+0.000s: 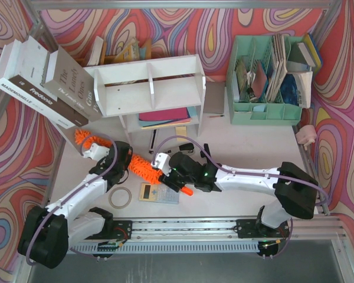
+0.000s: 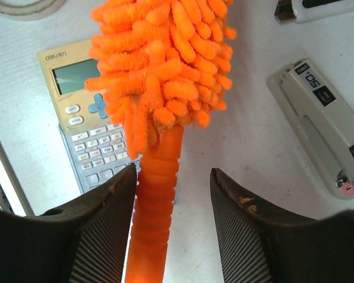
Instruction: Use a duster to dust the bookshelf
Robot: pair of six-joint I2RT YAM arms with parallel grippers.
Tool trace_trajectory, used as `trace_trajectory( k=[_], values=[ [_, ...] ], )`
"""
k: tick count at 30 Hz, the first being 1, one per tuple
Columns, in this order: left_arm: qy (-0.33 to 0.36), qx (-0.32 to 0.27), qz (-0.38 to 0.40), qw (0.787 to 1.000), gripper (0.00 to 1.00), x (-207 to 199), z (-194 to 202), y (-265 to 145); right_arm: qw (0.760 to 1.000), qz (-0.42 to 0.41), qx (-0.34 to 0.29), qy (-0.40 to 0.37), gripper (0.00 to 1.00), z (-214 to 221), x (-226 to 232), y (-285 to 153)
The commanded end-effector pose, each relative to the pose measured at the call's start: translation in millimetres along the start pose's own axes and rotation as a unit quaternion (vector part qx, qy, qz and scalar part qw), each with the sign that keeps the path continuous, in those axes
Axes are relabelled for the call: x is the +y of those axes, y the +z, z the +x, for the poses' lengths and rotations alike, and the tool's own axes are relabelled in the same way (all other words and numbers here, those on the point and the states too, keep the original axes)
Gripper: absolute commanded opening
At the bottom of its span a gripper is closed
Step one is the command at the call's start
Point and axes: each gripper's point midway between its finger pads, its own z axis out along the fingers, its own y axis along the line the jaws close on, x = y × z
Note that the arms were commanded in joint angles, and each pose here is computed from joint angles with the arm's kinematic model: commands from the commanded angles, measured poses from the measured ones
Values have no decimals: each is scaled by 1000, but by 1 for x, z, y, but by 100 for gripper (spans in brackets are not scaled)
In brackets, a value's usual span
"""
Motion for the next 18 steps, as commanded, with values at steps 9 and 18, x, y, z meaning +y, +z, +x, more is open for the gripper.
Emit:
trace_trajectory(
  k=[9, 18],
  values=[
    [-17, -15, 15, 1000, 0, -7, -6, 1, 999, -21, 26, 19, 55, 20, 12, 2],
    [-55, -6, 21, 998, 0, -11, -4, 0, 998, -22, 36, 36, 56, 28, 15, 16]
  ],
)
